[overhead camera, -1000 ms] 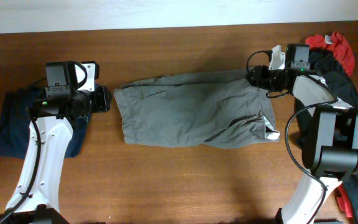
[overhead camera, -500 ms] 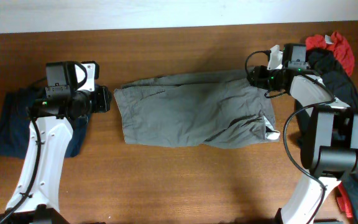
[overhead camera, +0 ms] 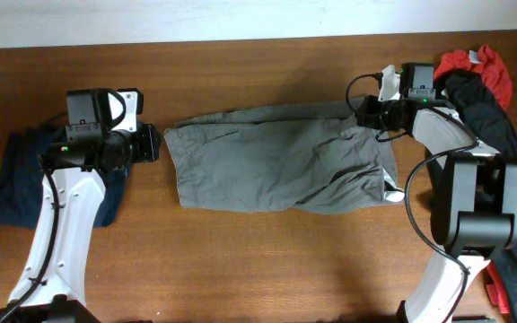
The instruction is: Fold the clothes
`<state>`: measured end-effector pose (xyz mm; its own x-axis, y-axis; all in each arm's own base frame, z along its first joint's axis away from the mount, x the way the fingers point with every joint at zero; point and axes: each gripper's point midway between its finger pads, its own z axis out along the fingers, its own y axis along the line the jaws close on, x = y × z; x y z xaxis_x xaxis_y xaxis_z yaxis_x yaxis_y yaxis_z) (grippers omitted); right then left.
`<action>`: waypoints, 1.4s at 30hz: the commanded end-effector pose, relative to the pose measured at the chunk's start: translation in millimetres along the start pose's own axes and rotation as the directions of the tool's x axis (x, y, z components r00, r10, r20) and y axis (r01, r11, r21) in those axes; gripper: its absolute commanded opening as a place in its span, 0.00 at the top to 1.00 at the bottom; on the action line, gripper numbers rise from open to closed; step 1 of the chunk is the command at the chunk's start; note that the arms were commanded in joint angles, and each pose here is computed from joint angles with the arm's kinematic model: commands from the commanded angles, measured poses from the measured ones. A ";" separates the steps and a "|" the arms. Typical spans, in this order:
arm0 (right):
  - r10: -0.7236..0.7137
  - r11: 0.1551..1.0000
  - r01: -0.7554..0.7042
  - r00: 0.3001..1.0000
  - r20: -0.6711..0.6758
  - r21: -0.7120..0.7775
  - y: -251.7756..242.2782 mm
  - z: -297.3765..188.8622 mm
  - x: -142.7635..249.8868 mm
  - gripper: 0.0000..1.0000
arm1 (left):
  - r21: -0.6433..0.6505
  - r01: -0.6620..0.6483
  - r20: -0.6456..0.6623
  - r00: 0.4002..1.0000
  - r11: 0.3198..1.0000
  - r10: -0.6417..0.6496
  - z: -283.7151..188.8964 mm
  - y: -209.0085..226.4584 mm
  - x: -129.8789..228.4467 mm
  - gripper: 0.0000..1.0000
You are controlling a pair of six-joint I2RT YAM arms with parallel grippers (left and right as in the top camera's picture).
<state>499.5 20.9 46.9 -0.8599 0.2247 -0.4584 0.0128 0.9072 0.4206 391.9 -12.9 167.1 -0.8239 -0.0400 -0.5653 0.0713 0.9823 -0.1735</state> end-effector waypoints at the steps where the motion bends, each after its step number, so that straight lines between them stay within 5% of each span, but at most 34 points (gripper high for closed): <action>1: -0.062 0.996 0.069 0.990 0.124 -0.055 35.2 -53.2 -37.4 0.96 | -0.009 -0.024 0.025 0.999 1.000 0.025 -7.1 0.0 -7.3 0.53; 6: -0.150 0.981 0.177 0.954 0.260 -0.082 72.3 -115.4 -63.5 0.96 | -0.009 -0.024 0.025 0.999 1.000 0.024 -7.1 0.0 -7.2 0.53; 11: -0.183 0.982 0.157 0.918 0.353 0.100 57.2 -149.0 -84.0 0.96 | -0.009 -0.025 0.026 0.999 1.000 0.025 -7.3 0.0 -7.4 0.53; 24: -0.065 0.975 0.029 0.985 0.159 0.221 -14.3 -53.8 -45.7 0.95 | -0.008 -0.024 0.022 0.999 1.000 0.024 -7.2 0.0 -6.5 0.53; 26: -0.066 0.975 0.031 0.986 0.155 0.219 -14.8 -51.2 -44.7 0.80 | -0.008 -0.024 0.022 0.999 1.000 0.024 -7.2 0.0 -6.5 0.52; 29: -0.074 0.975 0.039 0.985 0.155 0.218 -13.9 -51.8 -45.1 0.39 | -0.008 -0.024 0.024 0.999 1.000 0.024 -7.1 0.0 -7.1 0.53; 30: -0.074 0.975 0.039 0.985 0.157 0.217 -13.4 -52.8 -45.7 0.35 | -0.009 -0.024 0.026 0.999 1.000 0.025 -7.3 0.0 -7.3 0.53; 39: -0.012 1.000 0.009 0.982 0.187 0.021 26.2 -108.1 -53.8 0.42 | 0.089 -0.094 0.010 0.996 0.992 0.093 1.4 -22.9 -3.7 0.53; 42: -0.014 0.999 0.022 0.984 0.178 -0.045 44.9 -126.7 -48.8 0.38 | 0.158 -0.098 -0.009 0.995 0.983 0.101 17.8 -34.9 -0.8 0.44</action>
<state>481.3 -9.7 132.6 -0.8005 0.2643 -0.5379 0.0610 0.9288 0.3656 393.6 -29.6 166.4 -0.8186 0.0153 -0.5741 0.1505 0.9704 -0.1887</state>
